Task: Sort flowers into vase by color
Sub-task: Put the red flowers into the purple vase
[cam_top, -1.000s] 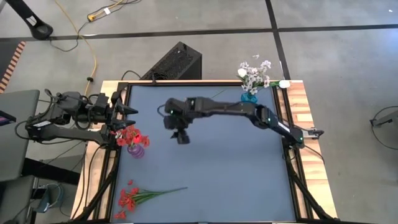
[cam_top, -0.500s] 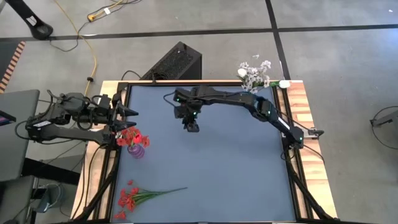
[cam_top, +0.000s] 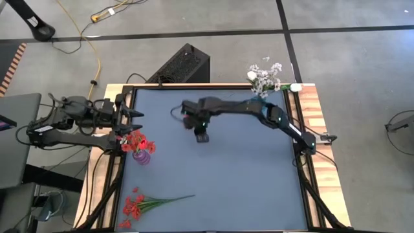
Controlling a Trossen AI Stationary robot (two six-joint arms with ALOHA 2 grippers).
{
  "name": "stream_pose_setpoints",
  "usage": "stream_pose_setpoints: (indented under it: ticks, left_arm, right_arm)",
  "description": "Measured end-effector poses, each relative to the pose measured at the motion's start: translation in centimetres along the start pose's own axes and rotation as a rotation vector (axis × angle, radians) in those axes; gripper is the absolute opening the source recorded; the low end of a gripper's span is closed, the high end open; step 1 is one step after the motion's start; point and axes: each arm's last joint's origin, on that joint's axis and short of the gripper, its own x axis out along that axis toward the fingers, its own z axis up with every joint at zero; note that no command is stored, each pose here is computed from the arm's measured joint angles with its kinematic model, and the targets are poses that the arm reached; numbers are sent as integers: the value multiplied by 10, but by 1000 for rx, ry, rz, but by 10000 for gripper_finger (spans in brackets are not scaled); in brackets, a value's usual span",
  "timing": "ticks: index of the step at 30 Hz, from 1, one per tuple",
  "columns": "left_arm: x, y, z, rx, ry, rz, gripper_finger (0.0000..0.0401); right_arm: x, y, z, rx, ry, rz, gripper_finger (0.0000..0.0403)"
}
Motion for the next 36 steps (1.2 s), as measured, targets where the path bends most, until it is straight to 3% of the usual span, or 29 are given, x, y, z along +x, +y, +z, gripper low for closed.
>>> stream_pose_setpoints:
  ticks: [6, 10, 15, 19, 25, 36]
  left_arm:
    - [0, -3, 6, 8, -55, -92, 204]
    - [0, -2, 7, 14, -64, -67, 204]
    - [0, -1, 7, 5, -68, -31, 204]
    - [0, -1, 7, -25, -70, -8, 204]
    - [0, 0, 6, -61, -66, 2, 204]
    - [0, 2, 6, -158, -77, 70, 204]
  right_arm:
    - [15, 80, 29, -171, -63, 39, 127]
    - [29, 130, 53, -230, -232, 61, 127]
    - [33, 175, 65, -290, -338, 85, 127]
    - [34, 203, 69, -282, -379, 117, 127]
    - [55, 232, 58, -261, -364, 64, 127]
    - [81, 265, 37, -186, -365, 1, 127]
